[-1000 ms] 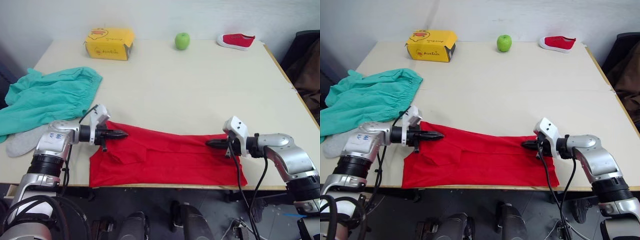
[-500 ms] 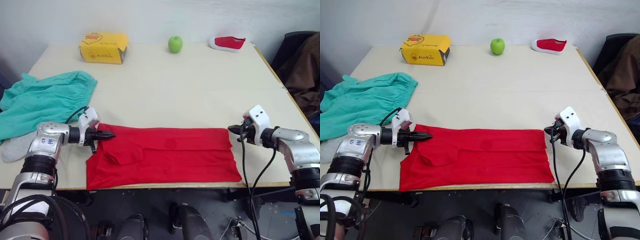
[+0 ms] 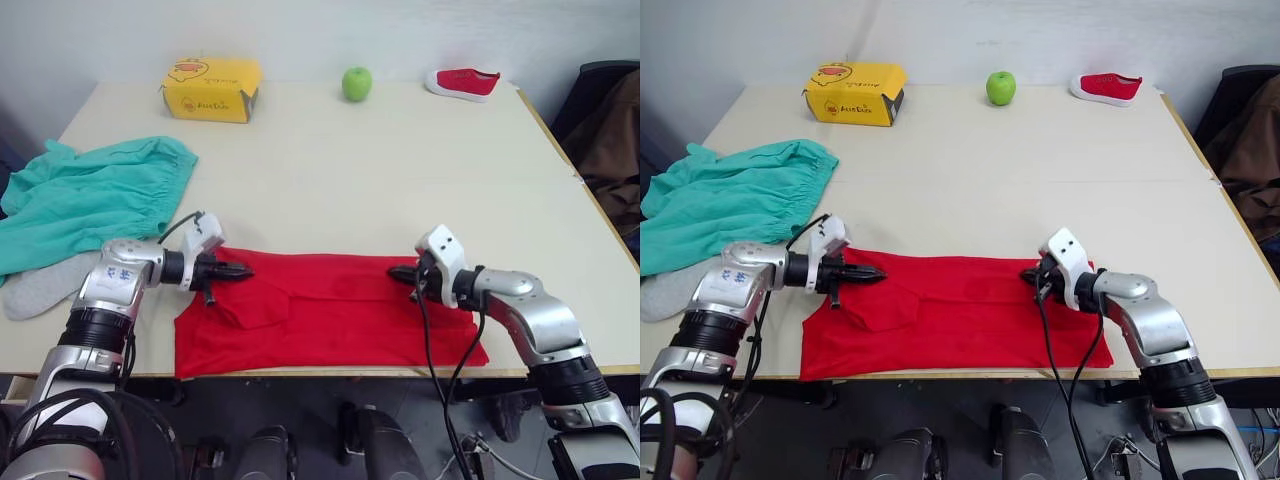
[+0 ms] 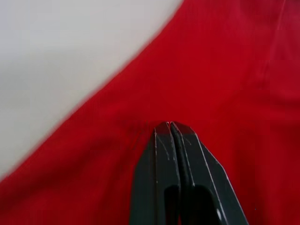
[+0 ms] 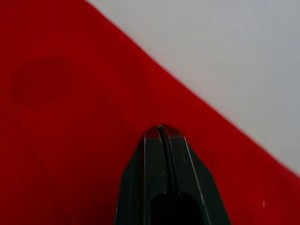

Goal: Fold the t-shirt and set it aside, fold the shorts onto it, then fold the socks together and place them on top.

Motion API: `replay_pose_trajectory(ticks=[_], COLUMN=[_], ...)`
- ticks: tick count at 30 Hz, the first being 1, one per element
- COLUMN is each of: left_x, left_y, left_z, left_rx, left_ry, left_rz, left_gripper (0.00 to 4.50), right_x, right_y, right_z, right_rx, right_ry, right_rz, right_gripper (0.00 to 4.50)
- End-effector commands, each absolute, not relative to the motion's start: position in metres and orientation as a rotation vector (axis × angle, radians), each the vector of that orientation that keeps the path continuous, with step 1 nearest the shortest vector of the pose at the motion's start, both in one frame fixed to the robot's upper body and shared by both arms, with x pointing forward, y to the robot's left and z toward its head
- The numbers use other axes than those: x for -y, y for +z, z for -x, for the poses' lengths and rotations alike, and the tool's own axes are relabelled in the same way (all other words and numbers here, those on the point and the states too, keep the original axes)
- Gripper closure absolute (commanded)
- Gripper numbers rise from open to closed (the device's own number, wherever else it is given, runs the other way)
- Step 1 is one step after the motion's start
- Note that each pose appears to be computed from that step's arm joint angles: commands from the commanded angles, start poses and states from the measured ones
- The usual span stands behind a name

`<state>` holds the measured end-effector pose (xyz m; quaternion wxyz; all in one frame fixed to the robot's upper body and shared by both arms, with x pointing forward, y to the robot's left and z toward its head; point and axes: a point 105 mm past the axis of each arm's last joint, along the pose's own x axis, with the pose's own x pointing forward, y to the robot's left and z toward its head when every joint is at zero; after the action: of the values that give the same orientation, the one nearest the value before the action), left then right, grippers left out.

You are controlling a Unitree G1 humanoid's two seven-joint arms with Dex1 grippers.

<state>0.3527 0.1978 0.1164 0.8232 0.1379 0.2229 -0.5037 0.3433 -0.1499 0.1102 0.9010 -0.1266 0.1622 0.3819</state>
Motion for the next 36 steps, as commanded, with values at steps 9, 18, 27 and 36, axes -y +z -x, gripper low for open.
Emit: replay_pose_trajectory(ticks=[9,18,27,36], left_x=[-0.245,-0.214,-0.257,-0.225], left_y=[0.114,0.104,0.075,0.166], left_z=[-0.342,-0.294,-0.268,-0.292], left_rx=[-0.501,-0.55,-0.668,-0.337], left_ry=[-0.946,-1.111,-1.095,-1.151], left_rz=[-0.304,-0.209,-0.341,-0.166], left_gripper=[4.46,4.46,4.46,4.46], right_x=[0.21,0.159,0.174,0.189], right_y=[0.109,0.131,0.099,0.137], right_z=[-0.347,-0.364,-0.363,-0.351], right_rx=[-0.343,-0.248,-0.362,-0.287], right_ry=[0.62,0.747,0.689,0.694], right_rz=[0.343,0.272,0.323,0.319], right_gripper=[4.5,4.5,4.5,4.5])
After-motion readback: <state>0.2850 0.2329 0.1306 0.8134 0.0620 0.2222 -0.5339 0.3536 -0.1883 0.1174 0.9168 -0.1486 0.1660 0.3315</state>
